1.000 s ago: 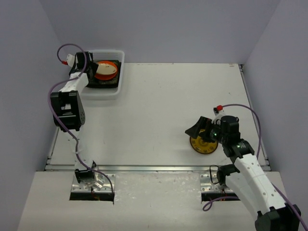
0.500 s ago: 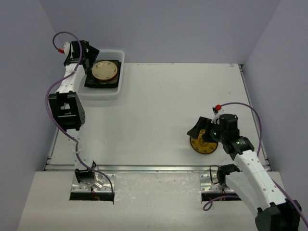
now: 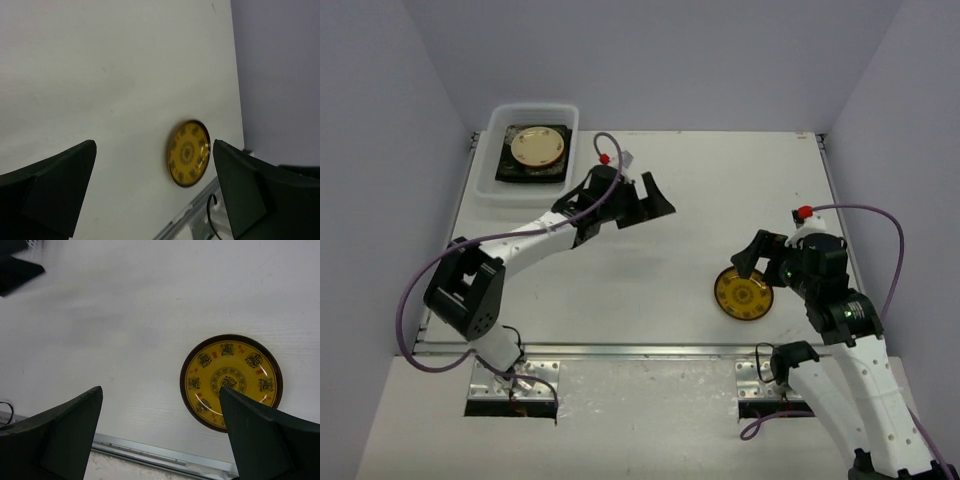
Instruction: Place the plates into the plastic bin on the countertop
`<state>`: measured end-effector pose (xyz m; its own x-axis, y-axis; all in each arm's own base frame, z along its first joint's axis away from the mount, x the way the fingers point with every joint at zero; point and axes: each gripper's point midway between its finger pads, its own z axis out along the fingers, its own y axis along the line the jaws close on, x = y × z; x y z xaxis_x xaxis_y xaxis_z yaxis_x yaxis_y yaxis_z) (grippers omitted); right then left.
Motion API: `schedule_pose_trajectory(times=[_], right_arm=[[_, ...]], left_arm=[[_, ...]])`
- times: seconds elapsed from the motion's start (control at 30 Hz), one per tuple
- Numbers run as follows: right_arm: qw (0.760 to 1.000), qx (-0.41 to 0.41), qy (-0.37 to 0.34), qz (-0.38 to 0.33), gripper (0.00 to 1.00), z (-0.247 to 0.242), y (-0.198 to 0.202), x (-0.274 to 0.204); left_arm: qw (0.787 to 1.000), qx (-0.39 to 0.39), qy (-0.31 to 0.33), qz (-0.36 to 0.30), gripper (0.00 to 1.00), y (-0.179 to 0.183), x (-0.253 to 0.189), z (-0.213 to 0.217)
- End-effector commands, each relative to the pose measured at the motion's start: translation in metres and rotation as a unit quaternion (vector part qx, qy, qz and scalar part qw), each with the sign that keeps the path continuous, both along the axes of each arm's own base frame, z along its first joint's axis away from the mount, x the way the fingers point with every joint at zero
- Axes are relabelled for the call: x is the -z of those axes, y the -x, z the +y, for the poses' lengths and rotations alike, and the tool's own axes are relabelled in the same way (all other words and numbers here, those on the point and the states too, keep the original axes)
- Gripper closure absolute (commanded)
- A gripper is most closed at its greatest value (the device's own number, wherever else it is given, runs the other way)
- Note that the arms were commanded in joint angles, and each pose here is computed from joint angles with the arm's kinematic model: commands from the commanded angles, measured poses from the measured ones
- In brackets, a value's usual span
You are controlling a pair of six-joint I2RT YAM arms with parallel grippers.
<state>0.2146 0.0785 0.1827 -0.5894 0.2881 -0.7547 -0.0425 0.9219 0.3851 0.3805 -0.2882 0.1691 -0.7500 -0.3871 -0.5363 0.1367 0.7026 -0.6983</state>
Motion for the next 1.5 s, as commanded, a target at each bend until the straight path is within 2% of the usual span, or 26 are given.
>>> schedule_pose_trajectory(times=[0.0, 0.13, 0.3, 0.5, 0.6, 0.73, 0.87, 1.0, 1.07, 1.1, 1.13, 1.23, 1.33, 1.4, 1.47], right_arm=[[1.000, 0.000, 0.010, -0.030, 0.01, -0.006, 0.008, -0.030], [0.999, -0.015, 0.003, -0.028, 0.01, -0.001, 0.014, -0.028], [1.000, -0.024, 0.002, -0.019, 0.01, 0.001, 0.017, -0.020], [0.999, -0.039, -0.005, -0.011, 0.01, 0.007, 0.015, -0.015], [0.999, -0.045, -0.009, -0.015, 0.01, 0.010, 0.015, -0.014], [0.999, -0.050, -0.015, -0.014, 0.01, 0.013, 0.015, -0.012], [0.998, -0.054, -0.016, -0.014, 0.01, 0.014, 0.016, -0.011], [0.998, -0.053, -0.014, -0.018, 0.01, 0.013, 0.016, -0.012], [0.998, -0.053, -0.014, -0.020, 0.01, 0.013, 0.016, -0.013], [0.998, -0.053, -0.014, -0.020, 0.01, 0.012, 0.016, -0.013], [0.998, -0.052, -0.014, -0.020, 0.01, 0.012, 0.016, -0.013], [0.998, -0.053, -0.015, -0.020, 0.01, 0.013, 0.016, -0.013], [0.998, -0.050, -0.014, -0.024, 0.01, 0.012, 0.016, -0.015], [0.998, -0.049, -0.013, -0.025, 0.01, 0.011, 0.016, -0.016], [0.998, -0.048, -0.010, -0.026, 0.01, 0.010, 0.016, -0.016]], left_arm=[[0.992, 0.117, 0.044, 0.003, 0.00, 0.030, 0.035, -0.077], [0.980, 0.194, 0.035, 0.033, 0.01, 0.067, 0.073, -0.133], [0.971, 0.220, 0.015, 0.095, 0.04, 0.086, 0.127, -0.151], [0.950, 0.272, 0.004, 0.157, 0.19, 0.110, 0.165, -0.162], [0.940, 0.297, -0.013, 0.165, 0.25, 0.120, 0.177, -0.170], [0.931, 0.317, -0.036, 0.178, 0.39, 0.135, 0.192, -0.176], [0.929, 0.316, -0.051, 0.186, 0.65, 0.138, 0.203, -0.175], [0.926, 0.315, -0.073, 0.194, 0.71, 0.143, 0.212, -0.172], [0.924, 0.320, -0.077, 0.194, 0.78, 0.145, 0.214, -0.174], [0.924, 0.320, -0.078, 0.193, 0.93, 0.145, 0.213, -0.174], [0.927, 0.314, -0.081, 0.187, 1.00, 0.141, 0.211, -0.173], [0.942, 0.288, -0.079, 0.156, 1.00, 0.119, 0.185, -0.169], [0.967, 0.220, -0.064, 0.110, 1.00, 0.058, 0.137, -0.144], [0.980, 0.182, -0.042, 0.074, 1.00, 0.023, 0.090, -0.126], [0.993, 0.109, -0.029, 0.042, 1.00, -0.026, 0.043, -0.084]])
